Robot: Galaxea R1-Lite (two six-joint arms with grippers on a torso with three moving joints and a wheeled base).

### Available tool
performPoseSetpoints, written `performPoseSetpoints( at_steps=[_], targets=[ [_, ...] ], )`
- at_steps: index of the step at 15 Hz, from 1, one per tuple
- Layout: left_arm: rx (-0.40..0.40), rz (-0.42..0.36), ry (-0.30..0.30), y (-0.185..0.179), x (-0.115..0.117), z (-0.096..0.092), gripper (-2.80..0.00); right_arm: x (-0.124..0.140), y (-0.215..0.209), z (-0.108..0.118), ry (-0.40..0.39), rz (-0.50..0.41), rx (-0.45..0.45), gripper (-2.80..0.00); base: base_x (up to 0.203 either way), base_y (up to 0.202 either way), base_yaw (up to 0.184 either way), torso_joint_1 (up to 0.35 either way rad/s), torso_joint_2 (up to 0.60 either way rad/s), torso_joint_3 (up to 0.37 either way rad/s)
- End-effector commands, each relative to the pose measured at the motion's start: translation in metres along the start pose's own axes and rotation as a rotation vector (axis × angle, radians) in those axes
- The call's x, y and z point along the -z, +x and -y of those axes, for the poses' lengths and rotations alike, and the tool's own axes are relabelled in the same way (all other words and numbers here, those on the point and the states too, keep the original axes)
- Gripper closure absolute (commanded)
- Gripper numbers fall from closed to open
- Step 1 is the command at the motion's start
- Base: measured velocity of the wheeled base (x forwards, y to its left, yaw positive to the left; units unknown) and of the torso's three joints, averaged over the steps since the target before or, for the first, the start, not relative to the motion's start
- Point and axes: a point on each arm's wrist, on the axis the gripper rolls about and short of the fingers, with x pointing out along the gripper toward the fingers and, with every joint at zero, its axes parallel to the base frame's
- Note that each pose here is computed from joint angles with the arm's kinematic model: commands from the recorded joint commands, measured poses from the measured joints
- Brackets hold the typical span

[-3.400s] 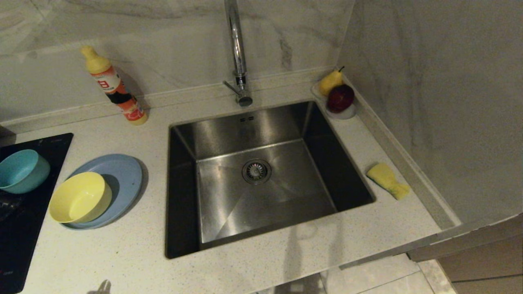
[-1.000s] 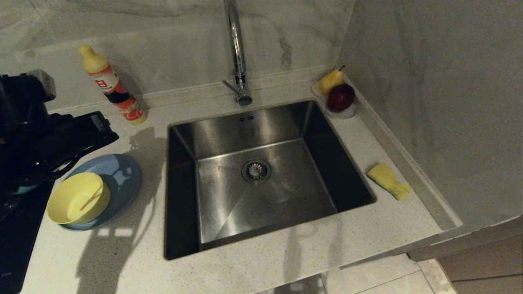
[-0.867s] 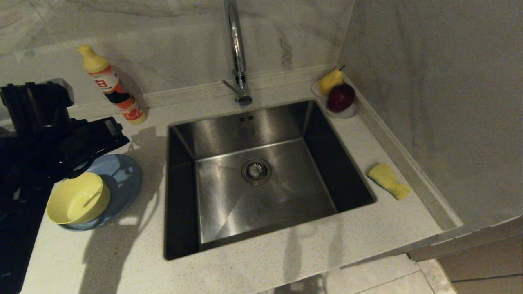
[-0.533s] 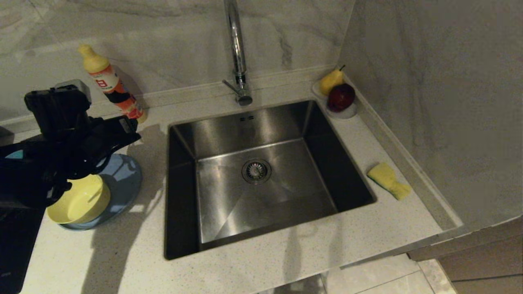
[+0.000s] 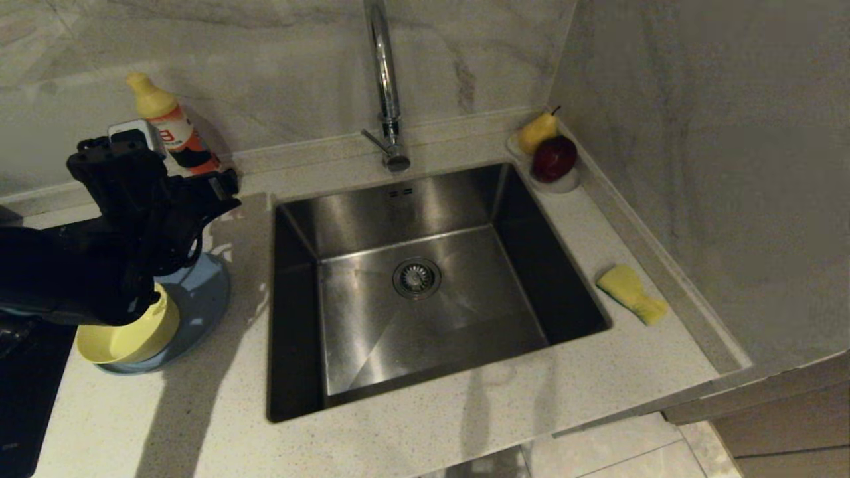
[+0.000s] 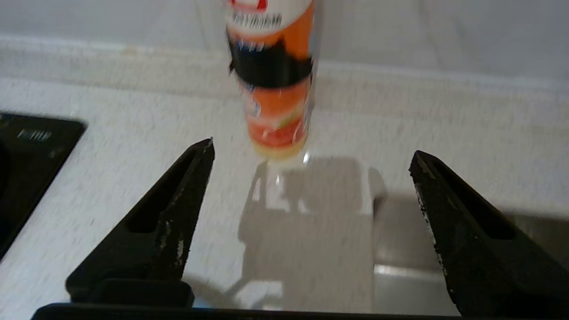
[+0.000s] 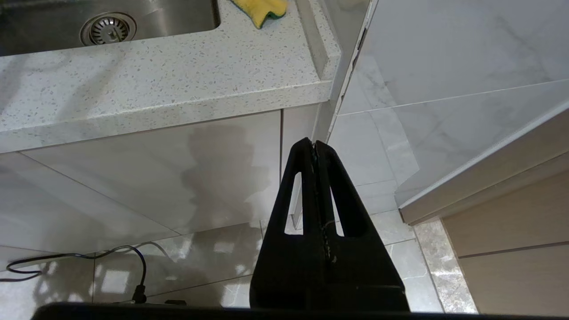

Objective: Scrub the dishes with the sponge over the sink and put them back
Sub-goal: Grab the dish soap

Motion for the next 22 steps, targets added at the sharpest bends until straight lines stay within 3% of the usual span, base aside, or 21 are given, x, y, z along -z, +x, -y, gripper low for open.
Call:
performPoseSetpoints(
  at_steps=[1, 13, 22],
  targets=[
    [-0.008, 0.02, -0.007, 0.012, 0.004, 0.002, -2.8, 0.0, 0.0, 0.0, 0.0, 0.001, -0.001, 0.0, 0.0, 0.0, 0.0, 0.0, 0.0, 0.0],
    [-0.055, 0.101, -0.033, 0.069, 0.015, 0.002, -2.8, 0.0, 0.0, 0.0, -0.002, 0.001, -0.002, 0.0, 0.0, 0.0, 0.0, 0.0, 0.0, 0.0],
    [-0.103, 0.153, -0.034, 0.107, 0.025, -0.01, -2.8, 0.0, 0.0, 0.0, -0.001, 0.001, -0.001, 0.0, 0.0, 0.0, 0.0, 0.0, 0.0, 0.0]
  ],
)
